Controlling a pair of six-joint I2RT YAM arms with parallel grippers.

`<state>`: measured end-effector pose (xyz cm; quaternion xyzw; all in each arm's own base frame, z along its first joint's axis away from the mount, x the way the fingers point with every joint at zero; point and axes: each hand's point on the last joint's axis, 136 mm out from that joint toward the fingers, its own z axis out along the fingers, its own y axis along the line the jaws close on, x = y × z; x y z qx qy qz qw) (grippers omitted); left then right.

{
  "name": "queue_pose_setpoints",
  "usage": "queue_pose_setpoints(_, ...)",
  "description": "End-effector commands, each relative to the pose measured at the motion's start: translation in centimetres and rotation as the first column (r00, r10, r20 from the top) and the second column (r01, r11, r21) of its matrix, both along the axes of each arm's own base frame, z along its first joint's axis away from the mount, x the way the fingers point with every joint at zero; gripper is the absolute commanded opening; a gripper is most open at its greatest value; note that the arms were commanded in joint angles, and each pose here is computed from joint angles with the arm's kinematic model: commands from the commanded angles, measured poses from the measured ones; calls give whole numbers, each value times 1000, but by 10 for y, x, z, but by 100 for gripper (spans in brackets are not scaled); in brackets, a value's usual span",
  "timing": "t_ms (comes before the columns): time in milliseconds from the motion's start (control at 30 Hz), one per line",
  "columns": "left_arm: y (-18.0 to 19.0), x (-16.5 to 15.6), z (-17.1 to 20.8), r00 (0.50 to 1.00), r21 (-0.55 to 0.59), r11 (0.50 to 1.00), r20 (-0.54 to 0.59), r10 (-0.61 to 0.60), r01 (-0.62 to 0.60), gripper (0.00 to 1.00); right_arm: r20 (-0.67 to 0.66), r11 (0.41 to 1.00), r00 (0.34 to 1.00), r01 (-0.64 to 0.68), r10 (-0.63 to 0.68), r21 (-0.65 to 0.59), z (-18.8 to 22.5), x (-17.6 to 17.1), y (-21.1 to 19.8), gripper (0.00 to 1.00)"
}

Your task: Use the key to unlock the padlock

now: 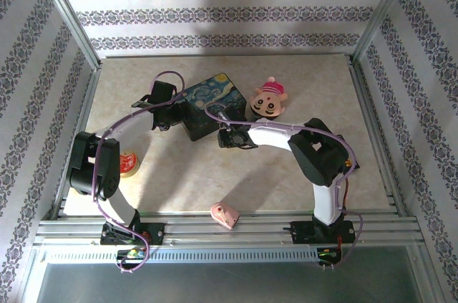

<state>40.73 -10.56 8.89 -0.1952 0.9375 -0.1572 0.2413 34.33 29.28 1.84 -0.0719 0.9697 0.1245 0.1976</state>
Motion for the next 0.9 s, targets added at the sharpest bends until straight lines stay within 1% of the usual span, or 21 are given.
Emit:
queue_pose_setpoints(0,29,-8,-28,995,72,995,-69,79,-74,82,-18,1000,1000,-23,22,-15,-6,-3,-12,40)
queue_pose_setpoints(67,29,-9,-27,995,73,995,-67,78,-73,82,-21,999,999,-47,47,-6,-6,-3,-11,34)
queue_pose_setpoints(267,32,-12,-18,996,85,995,-54,66,-61,82,-29,994,994,-109,110,25,-7,-6,-7,23)
queue_pose_setpoints(433,30,-15,-3,998,74,996,-26,50,-48,83,-30,993,993,-113,114,32,-6,-6,-7,11)
queue_pose_setpoints(567,27,-19,12,999,49,998,12,35,-35,81,-29,994,994,-106,107,39,-5,-6,-7,3)
queue_pose_setpoints(667,24,-25,22,999,39,999,41,11,-12,84,-22,994,995,-100,101,43,-2,-6,-8,0)
queue_pose_setpoints(767,18,-34,29,998,45,999,54,-14,12,93,-12,995,996,-91,92,46,1,-6,-10,0)
queue_pose_setpoints(867,9,-40,28,998,63,998,49,-35,32,96,-8,995,996,-85,85,51,3,-7,-11,0)
